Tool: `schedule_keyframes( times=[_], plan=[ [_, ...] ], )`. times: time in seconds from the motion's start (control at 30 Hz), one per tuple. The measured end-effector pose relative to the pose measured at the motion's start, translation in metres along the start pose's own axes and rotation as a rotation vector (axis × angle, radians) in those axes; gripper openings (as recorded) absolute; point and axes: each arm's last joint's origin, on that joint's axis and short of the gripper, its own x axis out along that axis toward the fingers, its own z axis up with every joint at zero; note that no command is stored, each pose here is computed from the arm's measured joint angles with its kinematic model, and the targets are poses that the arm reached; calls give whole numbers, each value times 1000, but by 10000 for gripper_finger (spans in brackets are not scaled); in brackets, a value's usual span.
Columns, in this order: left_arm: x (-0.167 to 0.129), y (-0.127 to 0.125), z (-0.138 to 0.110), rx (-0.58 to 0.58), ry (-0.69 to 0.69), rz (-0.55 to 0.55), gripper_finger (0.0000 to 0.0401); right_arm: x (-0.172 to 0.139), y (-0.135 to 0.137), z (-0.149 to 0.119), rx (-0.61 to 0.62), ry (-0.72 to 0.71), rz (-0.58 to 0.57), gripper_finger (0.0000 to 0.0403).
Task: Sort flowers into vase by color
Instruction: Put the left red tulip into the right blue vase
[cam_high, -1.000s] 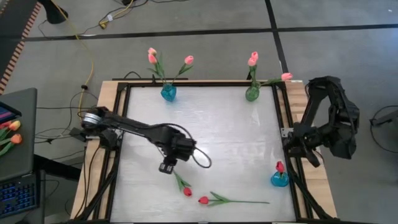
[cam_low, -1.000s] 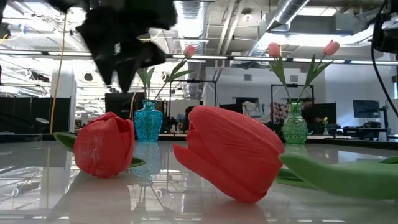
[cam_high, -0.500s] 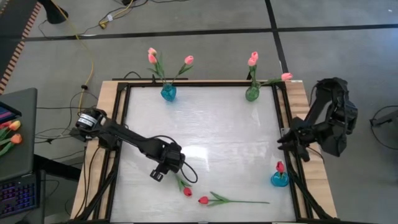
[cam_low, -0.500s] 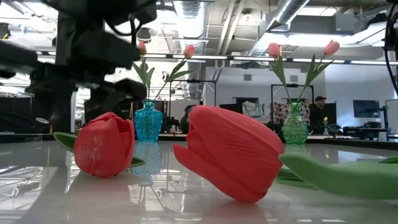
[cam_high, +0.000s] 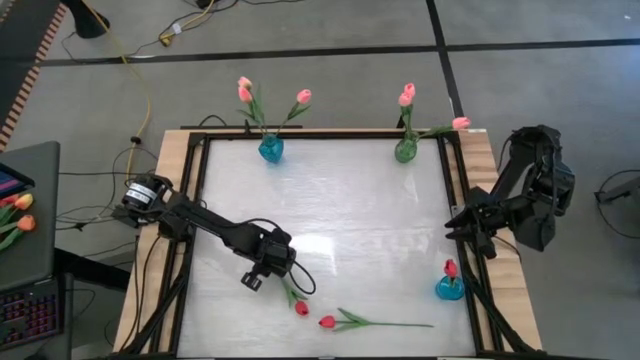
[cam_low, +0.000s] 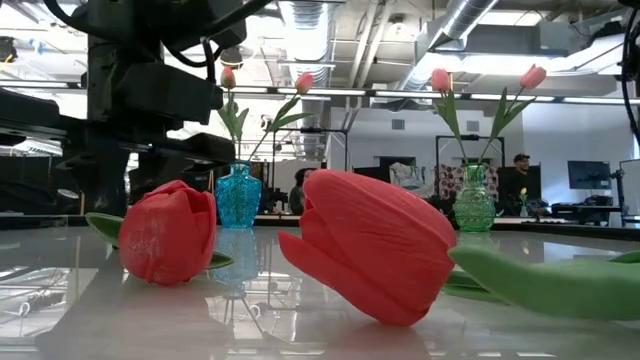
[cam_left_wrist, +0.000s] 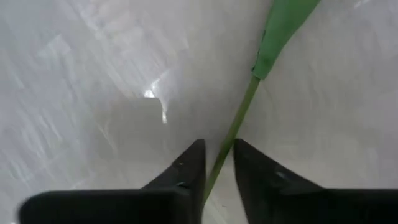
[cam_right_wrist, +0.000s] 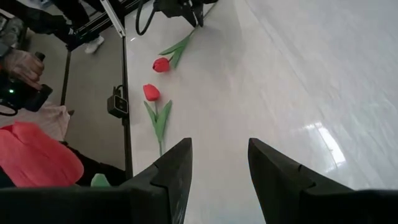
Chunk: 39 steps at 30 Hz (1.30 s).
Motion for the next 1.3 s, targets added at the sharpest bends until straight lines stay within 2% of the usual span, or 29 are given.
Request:
schedule_keyframes(
  times=[0.13,0.27,0.37,0.53,0.77,0.97,1.2,1.3],
  plan=[
    [0,-2,1,1,0,-4,10,0,0,0,0,0,0,182],
    [-1,-2,1,-39,-2,-5,3,0,0,0,0,0,0,182],
    [-9,-1,12,-66,-38,-7,1,0,0,0,0,0,0,182],
    [-44,10,44,-82,-178,73,0,0,0,0,-19,0,0,182],
    [-106,39,83,-135,-403,159,0,0,-1,0,-25,-1,0,182],
    [-162,71,104,-194,-658,250,0,0,-1,0,-69,-13,-3,182],
    [-201,116,119,-307,-1149,342,0,-1,0,4,-188,-118,-35,182],
    [-207,133,126,-336,-1360,357,0,-2,4,8,-219,-198,-21,182]
  ],
)
